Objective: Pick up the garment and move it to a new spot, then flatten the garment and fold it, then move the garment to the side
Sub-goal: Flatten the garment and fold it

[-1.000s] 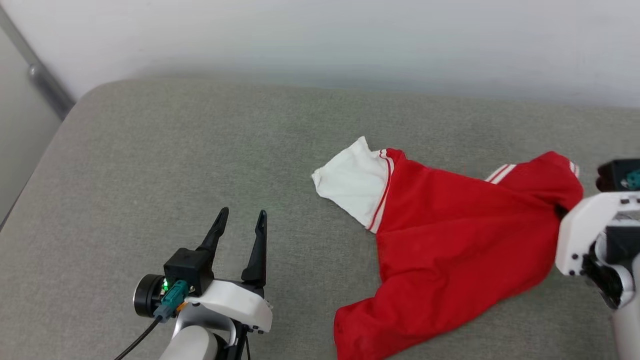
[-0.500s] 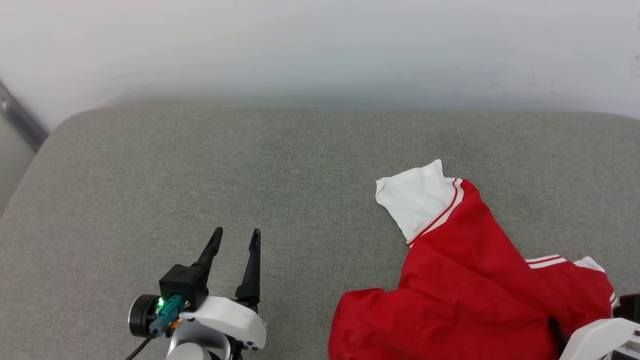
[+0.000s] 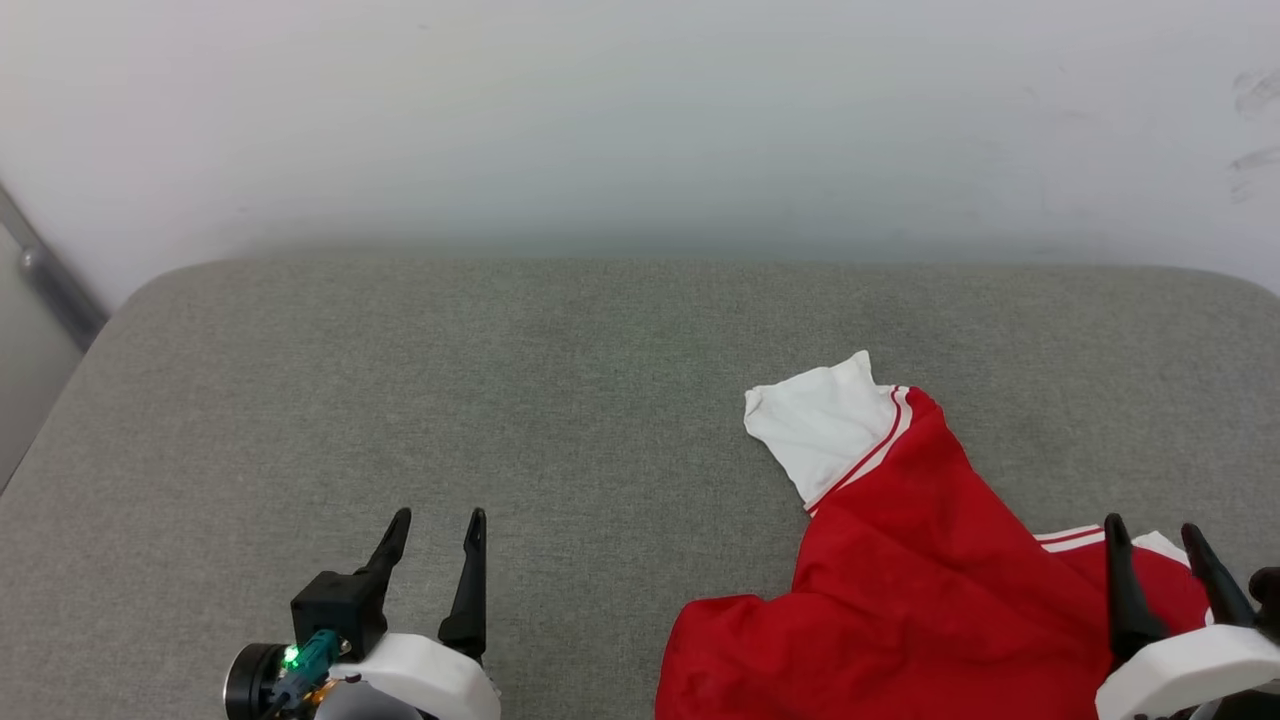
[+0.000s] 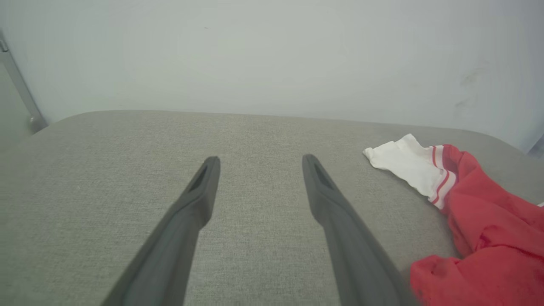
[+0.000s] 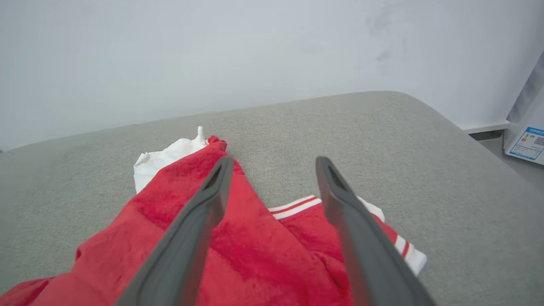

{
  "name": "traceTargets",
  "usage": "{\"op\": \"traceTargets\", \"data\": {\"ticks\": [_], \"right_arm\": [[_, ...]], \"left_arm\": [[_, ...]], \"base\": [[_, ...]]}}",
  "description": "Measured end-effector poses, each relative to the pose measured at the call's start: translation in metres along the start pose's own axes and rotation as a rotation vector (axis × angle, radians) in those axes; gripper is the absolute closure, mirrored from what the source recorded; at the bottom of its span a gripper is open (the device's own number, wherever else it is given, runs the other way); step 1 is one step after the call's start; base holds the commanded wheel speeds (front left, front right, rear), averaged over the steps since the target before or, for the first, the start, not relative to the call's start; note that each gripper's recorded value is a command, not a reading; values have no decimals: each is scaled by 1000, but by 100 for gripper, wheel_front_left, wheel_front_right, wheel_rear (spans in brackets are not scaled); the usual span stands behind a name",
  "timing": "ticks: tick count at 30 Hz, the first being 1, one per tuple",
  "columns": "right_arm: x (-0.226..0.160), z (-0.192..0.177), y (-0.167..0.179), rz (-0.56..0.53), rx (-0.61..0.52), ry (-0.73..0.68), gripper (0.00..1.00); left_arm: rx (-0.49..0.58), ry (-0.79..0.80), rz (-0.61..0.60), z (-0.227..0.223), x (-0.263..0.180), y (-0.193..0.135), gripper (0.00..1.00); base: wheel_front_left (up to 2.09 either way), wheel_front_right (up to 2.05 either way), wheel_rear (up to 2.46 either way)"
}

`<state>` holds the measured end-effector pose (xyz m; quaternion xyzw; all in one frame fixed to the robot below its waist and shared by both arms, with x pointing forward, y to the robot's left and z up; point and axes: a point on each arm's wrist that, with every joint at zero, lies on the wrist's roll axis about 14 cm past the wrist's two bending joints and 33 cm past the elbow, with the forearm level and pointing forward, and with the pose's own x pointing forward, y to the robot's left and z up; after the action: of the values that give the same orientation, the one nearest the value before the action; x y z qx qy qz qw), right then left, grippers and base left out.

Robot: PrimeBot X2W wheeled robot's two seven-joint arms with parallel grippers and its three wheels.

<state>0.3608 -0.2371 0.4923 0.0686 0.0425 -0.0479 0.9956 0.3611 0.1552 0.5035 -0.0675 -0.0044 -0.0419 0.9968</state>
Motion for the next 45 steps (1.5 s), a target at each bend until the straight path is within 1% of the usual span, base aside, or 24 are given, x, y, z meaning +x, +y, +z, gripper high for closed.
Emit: {"op": "traceTargets", "data": {"ticks": [4,8,13,18,24,29,34,38,40,45], "right_arm": [[-12,9,18,55,-35,-44,0],[-24,13,30,91,-48,-66,0],[-34,19,39,118,-51,-80,0],[-37,25,43,129,-38,-93,0],[-31,23,46,133,-29,-78,0],[-14,26,48,134,-26,-81,0],[9,19,51,137,-25,-64,0],[21,7,46,120,-25,-36,0],[26,2,42,107,-23,-27,0],[34,-18,32,74,-13,21,0]], "left_arm": [[11,9,1,0,-4,2,0],[19,20,4,-2,-6,3,0],[24,34,0,-4,-5,3,0],[15,28,-37,1,5,-7,0],[18,37,-155,14,41,-37,0],[38,31,-304,37,89,-78,0],[86,117,-451,34,136,-115,0],[139,216,-540,19,168,-141,0],[146,279,-571,8,182,-152,0],[182,484,-620,-38,202,-169,0]], "base": [[0,0,0],[0,0,0],[0,0,0],[0,0,0],[0,0,0],[0,0,0],[0,0,0],[0,0,0],[0,0,0],[0,0,0]]}}
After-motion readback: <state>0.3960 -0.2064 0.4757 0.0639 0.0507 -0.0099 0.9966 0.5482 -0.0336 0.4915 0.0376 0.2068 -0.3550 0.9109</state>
